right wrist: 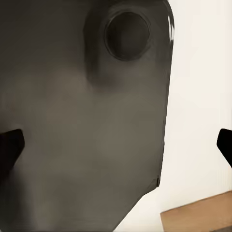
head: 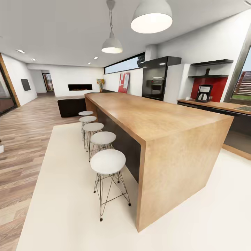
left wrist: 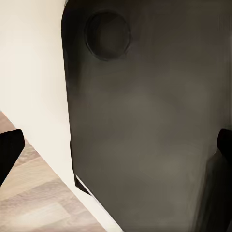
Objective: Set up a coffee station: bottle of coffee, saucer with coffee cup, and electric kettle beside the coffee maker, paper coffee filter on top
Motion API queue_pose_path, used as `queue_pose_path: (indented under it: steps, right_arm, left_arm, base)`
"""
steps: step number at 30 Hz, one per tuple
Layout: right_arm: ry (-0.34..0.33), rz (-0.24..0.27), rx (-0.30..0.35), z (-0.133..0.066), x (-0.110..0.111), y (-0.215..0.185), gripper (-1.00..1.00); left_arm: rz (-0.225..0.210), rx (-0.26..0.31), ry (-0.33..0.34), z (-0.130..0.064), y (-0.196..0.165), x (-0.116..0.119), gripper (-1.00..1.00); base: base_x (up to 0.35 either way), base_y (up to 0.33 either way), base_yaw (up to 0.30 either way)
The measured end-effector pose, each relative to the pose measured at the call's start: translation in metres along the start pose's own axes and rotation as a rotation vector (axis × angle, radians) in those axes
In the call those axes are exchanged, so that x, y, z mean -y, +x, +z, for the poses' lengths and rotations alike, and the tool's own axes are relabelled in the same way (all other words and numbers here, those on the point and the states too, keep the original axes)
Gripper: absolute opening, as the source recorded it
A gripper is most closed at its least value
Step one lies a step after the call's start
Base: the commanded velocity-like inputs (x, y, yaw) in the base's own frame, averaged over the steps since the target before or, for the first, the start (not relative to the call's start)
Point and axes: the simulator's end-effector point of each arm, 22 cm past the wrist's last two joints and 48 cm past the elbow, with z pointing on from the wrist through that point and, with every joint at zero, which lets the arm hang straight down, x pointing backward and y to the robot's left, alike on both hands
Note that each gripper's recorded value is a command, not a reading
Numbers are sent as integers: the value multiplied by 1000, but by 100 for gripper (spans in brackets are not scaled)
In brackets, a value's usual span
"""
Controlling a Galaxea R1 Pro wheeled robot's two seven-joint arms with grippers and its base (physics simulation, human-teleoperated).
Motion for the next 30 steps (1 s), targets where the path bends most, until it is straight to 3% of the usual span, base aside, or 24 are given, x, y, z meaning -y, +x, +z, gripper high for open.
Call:
queue_pose_path:
  steps: [12, 30]
  right_arm:
    - [-66, 7, 88, -3, -51, -45, 100]
    - [-65, 8, 105, -4, -50, -53, 100]
  left_arm:
    - [6, 49, 5, 0, -14, 2, 100]
    - [-8, 149, 6, -2, -35, 3, 100]
  base:
    - [0, 0, -1]
    - [0, 0, -228]
